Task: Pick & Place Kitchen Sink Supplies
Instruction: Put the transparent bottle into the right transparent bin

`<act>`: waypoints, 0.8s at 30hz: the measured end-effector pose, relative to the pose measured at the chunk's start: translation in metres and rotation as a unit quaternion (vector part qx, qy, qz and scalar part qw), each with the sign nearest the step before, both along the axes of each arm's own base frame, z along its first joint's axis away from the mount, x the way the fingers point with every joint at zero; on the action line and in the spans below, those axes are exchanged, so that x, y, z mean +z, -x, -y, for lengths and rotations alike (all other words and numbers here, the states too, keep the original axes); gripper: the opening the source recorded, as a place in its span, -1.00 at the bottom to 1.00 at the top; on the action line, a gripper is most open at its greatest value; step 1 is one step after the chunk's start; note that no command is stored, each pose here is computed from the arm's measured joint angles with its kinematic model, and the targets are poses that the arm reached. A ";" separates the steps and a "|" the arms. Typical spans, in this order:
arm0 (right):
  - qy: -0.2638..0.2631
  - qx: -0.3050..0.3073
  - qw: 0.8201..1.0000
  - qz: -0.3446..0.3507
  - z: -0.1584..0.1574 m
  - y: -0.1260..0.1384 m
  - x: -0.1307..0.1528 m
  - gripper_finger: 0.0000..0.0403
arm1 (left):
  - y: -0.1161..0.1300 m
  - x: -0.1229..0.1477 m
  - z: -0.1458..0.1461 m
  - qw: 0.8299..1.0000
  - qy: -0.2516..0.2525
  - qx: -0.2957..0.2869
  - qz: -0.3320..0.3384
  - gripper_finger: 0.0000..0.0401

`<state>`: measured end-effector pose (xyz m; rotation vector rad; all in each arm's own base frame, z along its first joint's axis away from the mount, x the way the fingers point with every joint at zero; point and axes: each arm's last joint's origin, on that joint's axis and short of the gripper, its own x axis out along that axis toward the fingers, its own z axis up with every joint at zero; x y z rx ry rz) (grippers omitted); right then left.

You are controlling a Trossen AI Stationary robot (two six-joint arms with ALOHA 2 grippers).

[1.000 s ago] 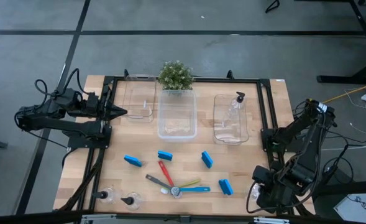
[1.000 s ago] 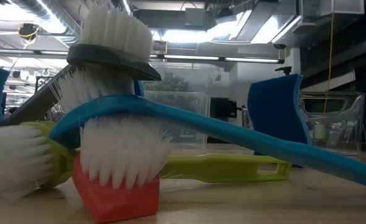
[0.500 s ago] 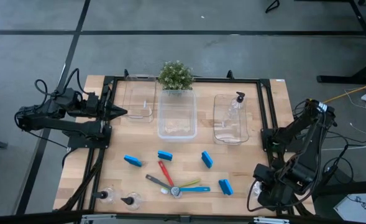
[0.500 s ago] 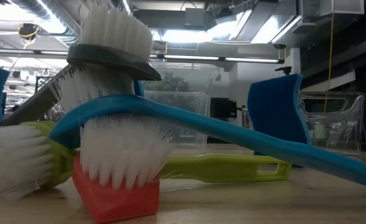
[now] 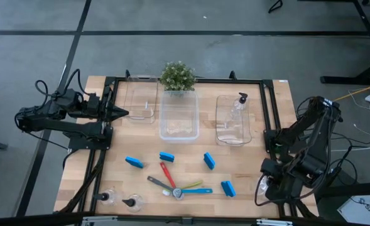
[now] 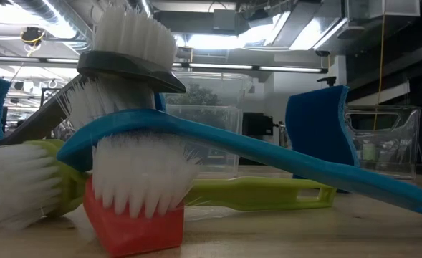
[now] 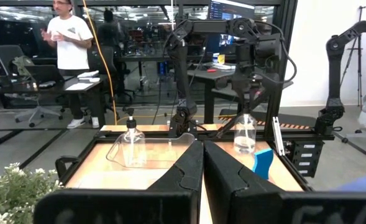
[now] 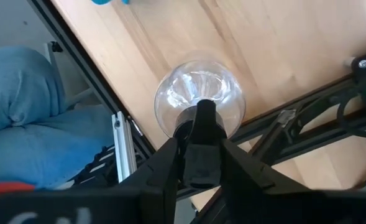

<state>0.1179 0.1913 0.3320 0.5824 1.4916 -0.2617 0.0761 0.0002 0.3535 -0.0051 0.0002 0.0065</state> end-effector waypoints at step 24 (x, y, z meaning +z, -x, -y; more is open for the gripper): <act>-0.039 0.044 0.997 0.052 0.043 -0.033 0.015 -0.54 | 0.000 0.000 0.000 1.000 0.000 0.000 0.000 -0.97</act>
